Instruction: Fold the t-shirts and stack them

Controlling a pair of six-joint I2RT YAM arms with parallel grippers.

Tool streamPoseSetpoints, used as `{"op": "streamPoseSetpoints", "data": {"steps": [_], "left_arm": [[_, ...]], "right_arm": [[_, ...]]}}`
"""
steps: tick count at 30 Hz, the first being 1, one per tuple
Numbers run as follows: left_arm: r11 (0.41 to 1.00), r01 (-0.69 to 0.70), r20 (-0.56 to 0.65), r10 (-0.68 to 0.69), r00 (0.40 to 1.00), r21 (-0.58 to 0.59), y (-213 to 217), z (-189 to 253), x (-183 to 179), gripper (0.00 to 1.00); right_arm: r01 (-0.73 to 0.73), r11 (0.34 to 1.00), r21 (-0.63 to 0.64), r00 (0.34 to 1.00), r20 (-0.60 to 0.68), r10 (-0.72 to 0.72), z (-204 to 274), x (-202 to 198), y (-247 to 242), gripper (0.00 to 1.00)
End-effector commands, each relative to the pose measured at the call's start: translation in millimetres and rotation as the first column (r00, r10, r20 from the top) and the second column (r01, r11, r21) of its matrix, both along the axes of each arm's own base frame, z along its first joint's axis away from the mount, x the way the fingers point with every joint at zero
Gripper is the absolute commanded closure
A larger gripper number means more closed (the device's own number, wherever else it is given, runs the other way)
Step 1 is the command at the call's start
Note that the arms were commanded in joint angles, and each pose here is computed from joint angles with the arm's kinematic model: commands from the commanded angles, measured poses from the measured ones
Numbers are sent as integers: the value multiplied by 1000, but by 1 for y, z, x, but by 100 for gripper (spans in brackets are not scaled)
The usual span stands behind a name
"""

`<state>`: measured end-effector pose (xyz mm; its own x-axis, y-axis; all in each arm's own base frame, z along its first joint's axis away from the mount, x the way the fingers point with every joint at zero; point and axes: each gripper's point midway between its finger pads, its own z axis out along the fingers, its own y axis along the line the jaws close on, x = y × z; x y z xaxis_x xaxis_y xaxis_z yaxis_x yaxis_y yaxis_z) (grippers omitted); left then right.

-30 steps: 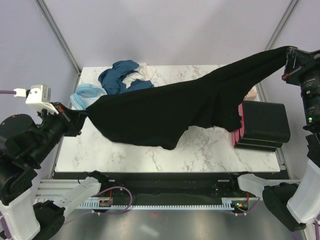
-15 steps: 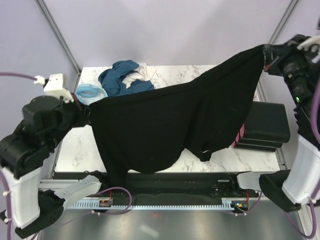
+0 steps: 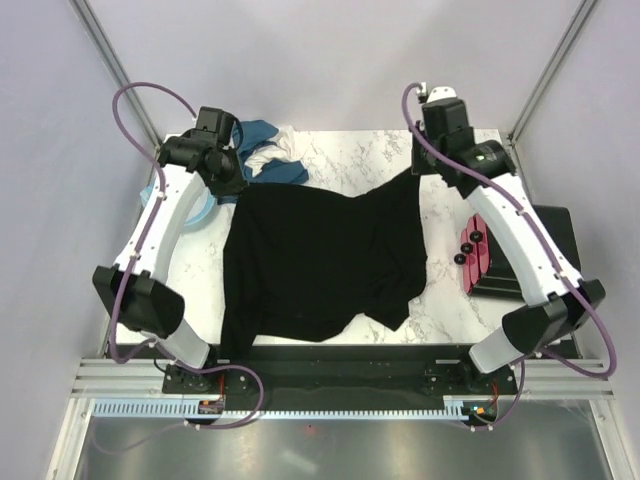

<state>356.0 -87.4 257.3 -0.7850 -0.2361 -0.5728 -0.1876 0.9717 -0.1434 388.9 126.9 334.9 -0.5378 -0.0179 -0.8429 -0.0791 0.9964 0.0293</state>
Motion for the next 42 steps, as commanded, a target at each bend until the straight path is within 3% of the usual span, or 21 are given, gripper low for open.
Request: {"op": "streamPoseSetpoints", "data": {"steps": [1,6,13,21,29,31,33,34,36,40,42], "left_arm": [[994,-104,-4,104,995,-23,26,-18,41,98],[972,-232,-46,234,971,46,72,-39,75,98],[974,-220,-78,224,972,60,84,-72,130,98],[983,-154,-194,172,966,104,74,-144,155,98],[977,-148,-213,179,961,154,75,-179,169,98],[979,-141,-205,169,964,144,72,-183,178,94],[983,-138,-202,161,966,125,69,-184,182,84],[983,-138,-202,161,966,119,67,-185,181,75],[982,-143,-209,166,964,120,64,-185,177,70],[977,-162,-171,185,968,140,62,-170,171,61],[972,-185,-121,203,972,147,65,-152,172,55]], "right_arm": [[167,979,-121,984,76,-158,-6,26,-37,100],[302,944,-135,953,11,-304,-44,61,-78,100],[371,911,-180,923,-36,-383,-78,119,-114,100],[344,920,-186,924,-107,-367,-136,169,-100,100],[321,922,-218,926,-132,-354,-187,193,-88,100],[316,922,-223,928,-129,-349,-194,199,-88,100],[314,924,-217,931,-123,-345,-195,204,-85,100],[311,926,-216,931,-129,-342,-198,204,-84,93],[311,929,-199,934,-118,-338,-192,206,-82,74],[313,936,-160,945,-46,-324,-160,204,-78,74],[317,936,-153,946,-23,-324,-147,204,-79,60]]}}
